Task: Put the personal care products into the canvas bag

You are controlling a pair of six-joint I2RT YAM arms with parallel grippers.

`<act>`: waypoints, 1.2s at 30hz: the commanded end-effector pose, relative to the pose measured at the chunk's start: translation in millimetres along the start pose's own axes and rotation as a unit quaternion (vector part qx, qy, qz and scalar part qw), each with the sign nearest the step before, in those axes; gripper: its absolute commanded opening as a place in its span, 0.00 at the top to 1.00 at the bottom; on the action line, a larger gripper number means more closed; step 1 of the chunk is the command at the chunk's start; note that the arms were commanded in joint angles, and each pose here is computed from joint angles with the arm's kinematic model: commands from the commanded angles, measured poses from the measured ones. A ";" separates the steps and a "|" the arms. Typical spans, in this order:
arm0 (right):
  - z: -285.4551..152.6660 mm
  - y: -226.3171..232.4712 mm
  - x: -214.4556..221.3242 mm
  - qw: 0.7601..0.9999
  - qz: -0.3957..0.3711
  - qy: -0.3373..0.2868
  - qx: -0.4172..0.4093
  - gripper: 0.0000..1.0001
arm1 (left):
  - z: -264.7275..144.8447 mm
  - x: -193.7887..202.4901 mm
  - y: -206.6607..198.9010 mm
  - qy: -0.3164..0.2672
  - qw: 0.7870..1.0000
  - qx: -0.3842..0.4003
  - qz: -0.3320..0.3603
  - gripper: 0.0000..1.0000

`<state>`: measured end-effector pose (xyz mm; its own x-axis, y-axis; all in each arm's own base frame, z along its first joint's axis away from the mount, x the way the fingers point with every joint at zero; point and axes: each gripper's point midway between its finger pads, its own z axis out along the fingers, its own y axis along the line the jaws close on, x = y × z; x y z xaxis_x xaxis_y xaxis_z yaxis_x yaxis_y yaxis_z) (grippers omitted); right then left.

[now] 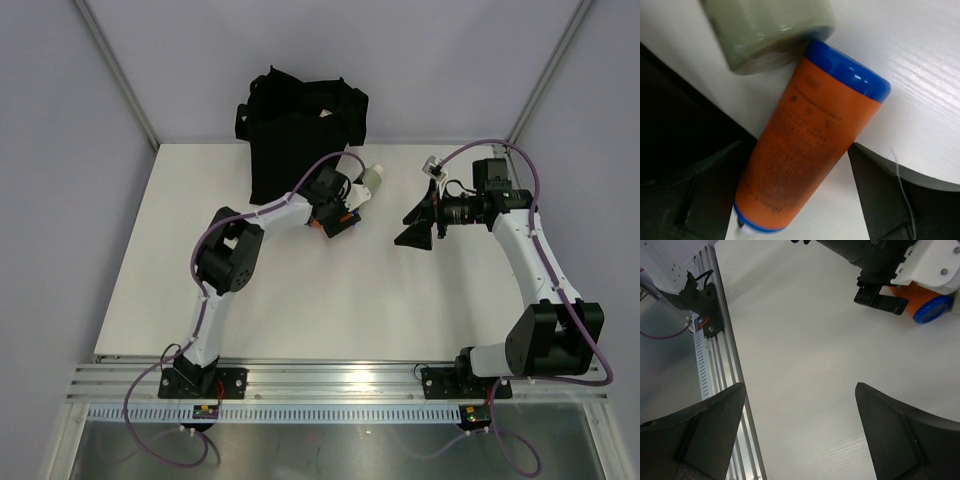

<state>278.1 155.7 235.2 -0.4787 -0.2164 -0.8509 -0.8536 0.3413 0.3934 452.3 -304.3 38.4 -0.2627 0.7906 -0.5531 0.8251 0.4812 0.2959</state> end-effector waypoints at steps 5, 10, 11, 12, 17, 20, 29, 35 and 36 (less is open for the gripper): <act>-2.4 5.3 -18.4 0.999 -0.011 -0.033 -0.011 0.00 | 10.7 30.2 -22.4 0.083 0.996 0.022 0.024 0.38; -7.9 -7.2 -20.4 0.999 0.014 -0.042 -0.004 0.00 | 5.7 47.3 -34.2 0.108 0.993 0.020 -0.036 0.94; -8.6 -8.6 -22.0 0.999 0.014 -0.044 -0.003 0.00 | 0.4 45.5 -35.1 0.104 0.993 0.020 -0.044 0.99; -8.6 -9.0 -22.1 0.999 0.017 -0.045 -0.004 0.01 | -0.9 55.6 -42.8 0.113 0.992 0.027 -0.054 1.00; -9.6 -10.6 -21.4 0.998 0.026 -0.051 -0.005 0.00 | -27.5 44.7 -63.5 0.074 0.986 0.057 -0.138 1.00; -10.2 -11.9 -20.6 0.998 0.031 -0.054 -0.005 0.00 | -38.9 44.0 -81.8 0.069 0.973 0.088 -0.200 1.00; -9.3 -15.3 -20.1 0.997 0.050 -0.062 -0.015 0.00 | -33.8 69.1 -94.1 0.111 0.942 0.052 -0.312 0.69; -9.3 -14.5 -18.8 0.997 0.053 -0.061 -0.014 0.00 | -20.1 33.1 -71.1 0.061 0.941 0.027 -0.332 0.22; -9.4 -14.0 -18.3 0.997 0.052 -0.061 -0.013 0.01 | -18.1 31.0 -67.9 0.060 0.944 0.023 -0.325 0.21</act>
<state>299.0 144.7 241.0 -0.5593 -0.0842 -0.8247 -0.7885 0.3612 0.4978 365.8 -297.5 21.3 -0.7598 0.4078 -0.5064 0.5267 0.8426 -0.1118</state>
